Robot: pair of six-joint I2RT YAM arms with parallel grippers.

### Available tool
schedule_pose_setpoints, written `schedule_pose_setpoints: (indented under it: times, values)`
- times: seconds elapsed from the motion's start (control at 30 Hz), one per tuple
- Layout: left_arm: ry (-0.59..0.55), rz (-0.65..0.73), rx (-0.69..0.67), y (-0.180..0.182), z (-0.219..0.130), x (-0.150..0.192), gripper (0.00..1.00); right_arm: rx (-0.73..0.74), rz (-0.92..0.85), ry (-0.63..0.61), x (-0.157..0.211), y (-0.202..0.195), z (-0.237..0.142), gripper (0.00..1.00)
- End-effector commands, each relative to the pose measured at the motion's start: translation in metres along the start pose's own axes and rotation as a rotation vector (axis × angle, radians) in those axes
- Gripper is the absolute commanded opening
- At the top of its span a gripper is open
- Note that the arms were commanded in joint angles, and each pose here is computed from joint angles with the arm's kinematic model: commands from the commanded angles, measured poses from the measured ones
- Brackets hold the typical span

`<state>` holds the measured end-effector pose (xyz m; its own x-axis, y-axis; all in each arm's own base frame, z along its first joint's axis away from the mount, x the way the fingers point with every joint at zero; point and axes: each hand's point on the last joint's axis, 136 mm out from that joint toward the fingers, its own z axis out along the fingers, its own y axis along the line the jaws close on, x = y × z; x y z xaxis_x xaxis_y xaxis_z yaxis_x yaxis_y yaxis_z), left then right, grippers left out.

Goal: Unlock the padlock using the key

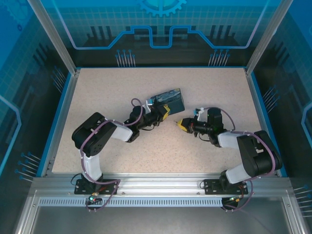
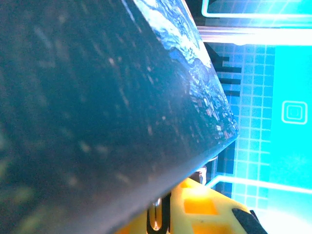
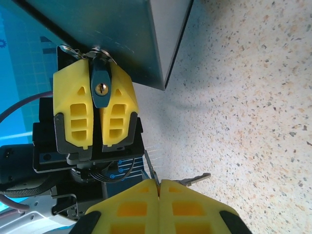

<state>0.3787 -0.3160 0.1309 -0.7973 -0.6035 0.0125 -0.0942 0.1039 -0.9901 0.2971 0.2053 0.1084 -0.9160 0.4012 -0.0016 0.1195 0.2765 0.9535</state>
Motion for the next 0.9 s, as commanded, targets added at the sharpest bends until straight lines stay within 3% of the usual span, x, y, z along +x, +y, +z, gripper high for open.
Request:
schedule_pose_setpoints:
  times: [0.0, 0.47, 0.87]
  values:
    - [0.056, 0.026, 0.115, -0.033, -0.003, 0.006, 0.00, -0.045, -0.042, 0.000, 0.001, 0.019, -0.001, 0.00]
    - [0.053, -0.005, 0.112, -0.023, -0.016, 0.011, 0.00, -0.043, -0.026, -0.070, 0.009, 0.035, -0.012, 0.00]
    - [0.040, 0.001, 0.140, -0.034, -0.019, 0.010, 0.00, -0.033, 0.130, -0.131, 0.006, 0.029, -0.010, 0.00]
